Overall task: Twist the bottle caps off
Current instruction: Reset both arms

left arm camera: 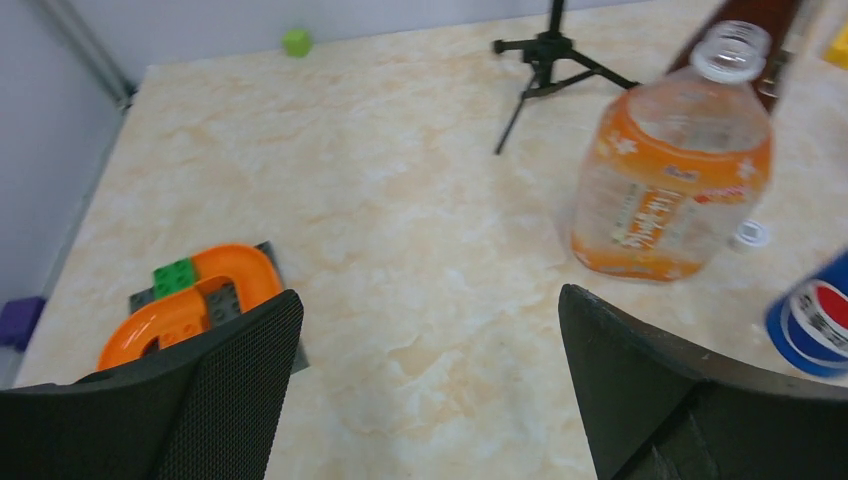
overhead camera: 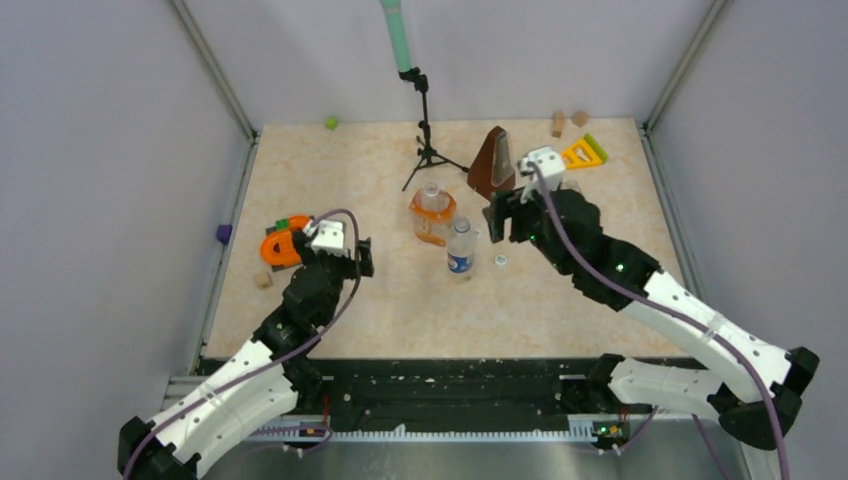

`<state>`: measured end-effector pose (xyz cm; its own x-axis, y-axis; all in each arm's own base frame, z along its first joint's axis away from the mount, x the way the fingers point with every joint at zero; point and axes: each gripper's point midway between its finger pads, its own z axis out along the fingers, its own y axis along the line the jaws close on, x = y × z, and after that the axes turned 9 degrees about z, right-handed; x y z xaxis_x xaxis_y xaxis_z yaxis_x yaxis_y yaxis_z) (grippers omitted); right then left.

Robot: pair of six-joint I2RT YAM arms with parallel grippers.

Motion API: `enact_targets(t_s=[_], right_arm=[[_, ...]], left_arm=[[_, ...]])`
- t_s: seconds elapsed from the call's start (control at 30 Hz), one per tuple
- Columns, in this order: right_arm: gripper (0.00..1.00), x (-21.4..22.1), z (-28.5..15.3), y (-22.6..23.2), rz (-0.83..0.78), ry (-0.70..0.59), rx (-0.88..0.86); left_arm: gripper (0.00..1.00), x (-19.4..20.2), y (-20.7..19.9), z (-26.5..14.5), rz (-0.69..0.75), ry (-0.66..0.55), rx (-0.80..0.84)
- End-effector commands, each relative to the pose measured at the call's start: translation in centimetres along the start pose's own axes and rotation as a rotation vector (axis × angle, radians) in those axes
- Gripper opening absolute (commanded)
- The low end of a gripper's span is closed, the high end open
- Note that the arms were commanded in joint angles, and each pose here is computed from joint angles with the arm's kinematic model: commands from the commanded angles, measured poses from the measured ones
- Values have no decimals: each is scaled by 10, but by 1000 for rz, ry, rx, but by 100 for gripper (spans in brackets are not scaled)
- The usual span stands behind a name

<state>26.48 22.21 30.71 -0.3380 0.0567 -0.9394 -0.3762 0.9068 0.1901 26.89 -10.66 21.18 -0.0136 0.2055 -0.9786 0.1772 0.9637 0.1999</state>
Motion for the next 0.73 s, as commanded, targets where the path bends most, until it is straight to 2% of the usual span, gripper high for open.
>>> enact_targets(t_s=[0.0, 0.23, 0.33, 0.43, 0.7], right_arm=[[72, -42, -16, -68, 135, -168, 222], [73, -27, -38, -162, 250, -148, 434], [73, -18, -43, -166, 286, -149, 398], [74, -7, -44, -160, 301, -136, 363], [75, 7, -48, -155, 330, -125, 331]], left_arm=[[99, -23, 37, 9, -143, 25, -205], [98, -7, 82, 19, -198, 227, -442], [98, -15, 90, 19, -251, 257, -492], [98, -22, 88, 20, -290, 236, -486], [98, -28, 90, 19, -295, 210, -489]])
